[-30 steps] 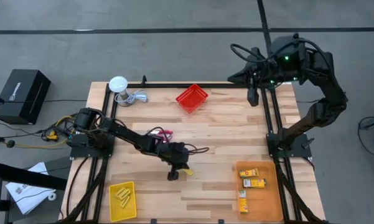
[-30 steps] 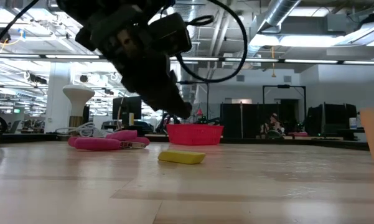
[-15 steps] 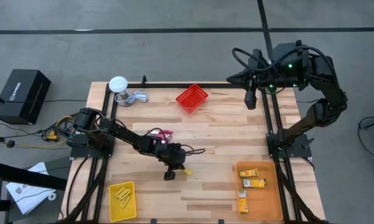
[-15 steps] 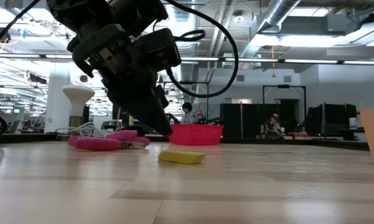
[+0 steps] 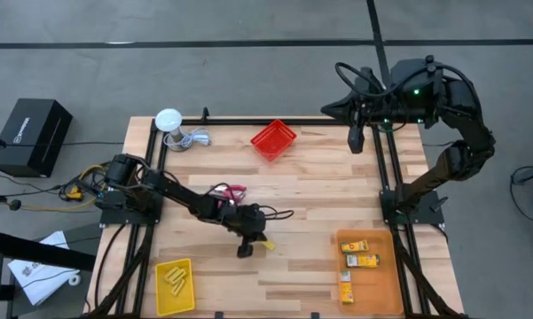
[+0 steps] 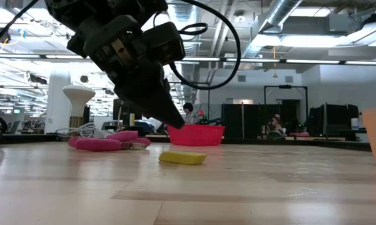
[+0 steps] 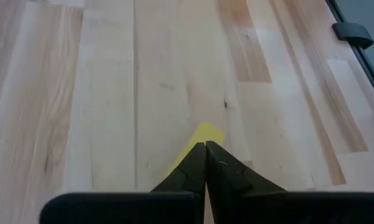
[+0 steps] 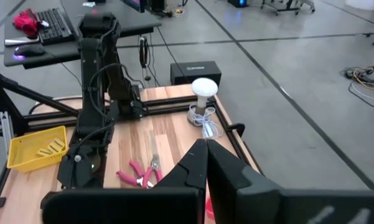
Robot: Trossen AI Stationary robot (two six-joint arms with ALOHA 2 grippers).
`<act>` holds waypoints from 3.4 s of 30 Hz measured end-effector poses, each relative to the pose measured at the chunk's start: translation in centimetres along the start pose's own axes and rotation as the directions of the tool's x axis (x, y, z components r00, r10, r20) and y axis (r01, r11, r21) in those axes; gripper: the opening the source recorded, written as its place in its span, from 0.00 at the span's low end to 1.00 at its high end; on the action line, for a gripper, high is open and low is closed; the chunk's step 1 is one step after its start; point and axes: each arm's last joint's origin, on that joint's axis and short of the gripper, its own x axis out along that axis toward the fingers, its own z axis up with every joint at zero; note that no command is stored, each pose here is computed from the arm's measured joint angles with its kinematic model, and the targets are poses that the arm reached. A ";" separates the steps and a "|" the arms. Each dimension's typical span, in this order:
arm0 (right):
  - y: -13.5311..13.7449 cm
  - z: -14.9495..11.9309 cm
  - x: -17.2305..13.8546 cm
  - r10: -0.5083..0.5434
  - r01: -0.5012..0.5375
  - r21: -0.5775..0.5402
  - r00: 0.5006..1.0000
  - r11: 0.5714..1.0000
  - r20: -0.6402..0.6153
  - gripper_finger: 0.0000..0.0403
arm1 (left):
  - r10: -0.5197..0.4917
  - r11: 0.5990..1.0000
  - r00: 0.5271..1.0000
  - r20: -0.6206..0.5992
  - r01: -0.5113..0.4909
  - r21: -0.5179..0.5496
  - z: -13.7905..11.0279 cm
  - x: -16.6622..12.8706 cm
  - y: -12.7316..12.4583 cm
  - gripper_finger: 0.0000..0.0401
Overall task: Pick & Place School Supplies
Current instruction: Put the yellow eraser into the yellow bin
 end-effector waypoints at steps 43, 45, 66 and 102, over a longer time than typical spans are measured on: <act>0.0 0.4 0.0 -0.001 0.000 0.013 0.999 1.000 0.036 0.00 | 0.004 0.992 1.000 -0.023 -0.006 -0.125 -3.9 1.6 0.2 0.00; 0.0 0.4 0.0 -0.001 0.000 0.014 0.999 1.000 0.038 0.00 | 0.009 0.990 1.000 -0.022 -0.012 -0.144 -4.4 1.5 0.3 0.00; 1.0 0.5 -0.2 0.043 -0.042 -0.022 0.998 0.999 0.054 0.00 | -0.069 0.971 0.997 -0.031 0.060 -0.230 -5.5 -0.4 0.1 0.00; 1.1 1.0 -0.2 0.114 -0.112 -0.023 0.988 0.993 0.107 0.23 | -0.087 0.789 0.964 -0.250 0.220 0.573 6.0 -2.3 2.3 0.47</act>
